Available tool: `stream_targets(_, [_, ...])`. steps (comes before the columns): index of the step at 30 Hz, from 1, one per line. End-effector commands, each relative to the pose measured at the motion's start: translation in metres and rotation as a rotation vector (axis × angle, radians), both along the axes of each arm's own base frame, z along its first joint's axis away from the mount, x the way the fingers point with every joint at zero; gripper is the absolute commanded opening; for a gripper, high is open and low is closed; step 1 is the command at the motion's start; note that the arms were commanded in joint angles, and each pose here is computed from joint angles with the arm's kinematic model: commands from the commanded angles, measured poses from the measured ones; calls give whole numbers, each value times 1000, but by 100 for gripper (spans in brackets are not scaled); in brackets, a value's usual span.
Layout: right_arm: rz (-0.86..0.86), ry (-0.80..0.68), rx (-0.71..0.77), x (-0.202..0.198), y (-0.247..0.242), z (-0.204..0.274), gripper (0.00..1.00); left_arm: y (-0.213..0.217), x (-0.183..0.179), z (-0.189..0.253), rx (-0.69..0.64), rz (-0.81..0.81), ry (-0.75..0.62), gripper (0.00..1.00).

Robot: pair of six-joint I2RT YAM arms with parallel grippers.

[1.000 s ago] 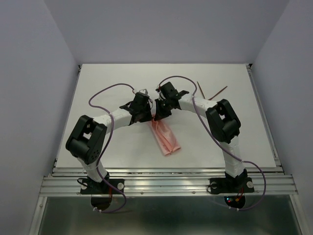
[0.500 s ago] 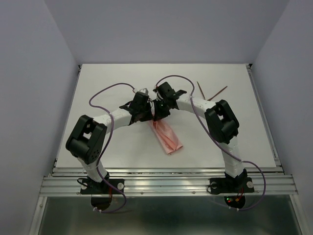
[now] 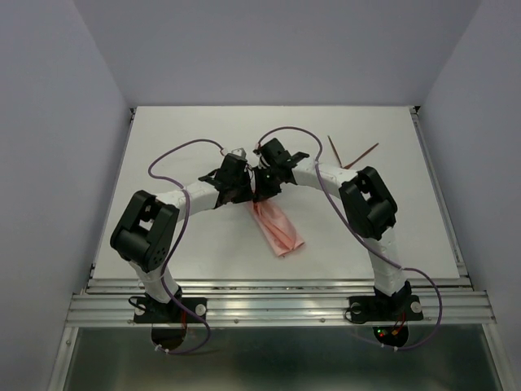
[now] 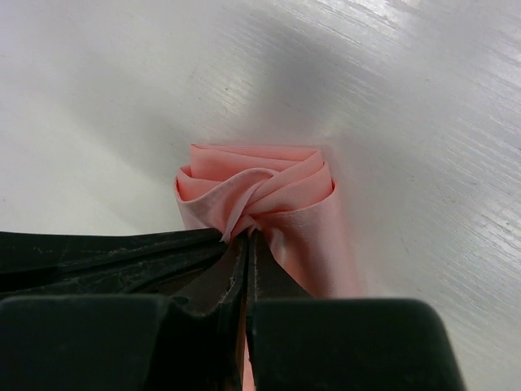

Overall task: Fold the napkin into a case and place the utensils inside
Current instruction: Grasp the top corner of the smaller rectangle folded napkin from the folded napkin.

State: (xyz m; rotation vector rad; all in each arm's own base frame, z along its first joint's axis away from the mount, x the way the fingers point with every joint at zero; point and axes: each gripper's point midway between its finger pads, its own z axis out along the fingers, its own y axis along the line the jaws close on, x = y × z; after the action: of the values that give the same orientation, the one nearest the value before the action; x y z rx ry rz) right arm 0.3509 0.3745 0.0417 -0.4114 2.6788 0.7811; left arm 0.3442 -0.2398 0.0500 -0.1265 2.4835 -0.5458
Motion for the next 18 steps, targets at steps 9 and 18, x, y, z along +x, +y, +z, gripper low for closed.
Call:
stream_targets(9, [92,-81,170,-14,23,51,30,-2,3,4,-31,-7,-38,0])
stream_targets(18, [98,-86,164,-24,13,57,33,1,3,6,-31,-3,-47,0])
